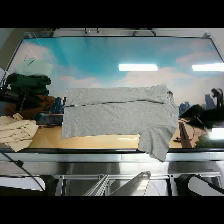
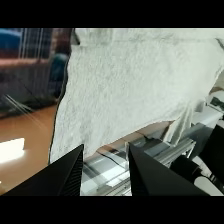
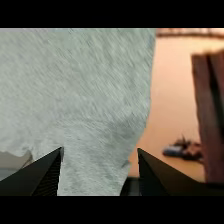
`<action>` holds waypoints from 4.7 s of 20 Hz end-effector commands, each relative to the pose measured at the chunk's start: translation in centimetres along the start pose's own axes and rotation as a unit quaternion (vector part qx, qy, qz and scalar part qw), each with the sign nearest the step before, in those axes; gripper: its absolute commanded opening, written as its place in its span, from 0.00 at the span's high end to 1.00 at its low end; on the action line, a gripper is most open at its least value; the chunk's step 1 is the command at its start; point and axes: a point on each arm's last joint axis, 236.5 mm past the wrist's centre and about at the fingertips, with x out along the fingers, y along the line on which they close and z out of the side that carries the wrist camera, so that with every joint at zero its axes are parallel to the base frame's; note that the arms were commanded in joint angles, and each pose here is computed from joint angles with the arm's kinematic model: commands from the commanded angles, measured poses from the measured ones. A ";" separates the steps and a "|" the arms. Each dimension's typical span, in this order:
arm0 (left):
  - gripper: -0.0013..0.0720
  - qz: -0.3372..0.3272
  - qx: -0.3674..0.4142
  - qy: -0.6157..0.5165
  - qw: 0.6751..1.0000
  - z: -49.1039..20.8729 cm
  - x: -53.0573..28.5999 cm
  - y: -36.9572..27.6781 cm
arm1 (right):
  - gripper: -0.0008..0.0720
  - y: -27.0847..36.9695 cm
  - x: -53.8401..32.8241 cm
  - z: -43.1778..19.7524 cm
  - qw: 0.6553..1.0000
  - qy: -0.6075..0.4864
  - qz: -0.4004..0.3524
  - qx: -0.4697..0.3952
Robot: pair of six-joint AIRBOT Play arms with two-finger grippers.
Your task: Fold the shirts.
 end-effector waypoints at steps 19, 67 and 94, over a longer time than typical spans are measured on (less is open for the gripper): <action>0.03 0.021 -0.070 -0.007 0.997 -8.9 8.0 7.2 | 0.96 3.6 8.0 -5.0 0.978 0.011 0.208 -0.008; 0.95 -0.196 0.088 -0.009 0.977 7.9 9.2 -9.6 | 0.96 13.4 6.1 17.4 0.942 -0.182 0.275 -0.057; 0.98 -0.172 0.129 0.111 0.970 6.9 15.1 -15.6 | 0.11 7.7 11.6 15.1 0.986 0.013 0.109 -0.125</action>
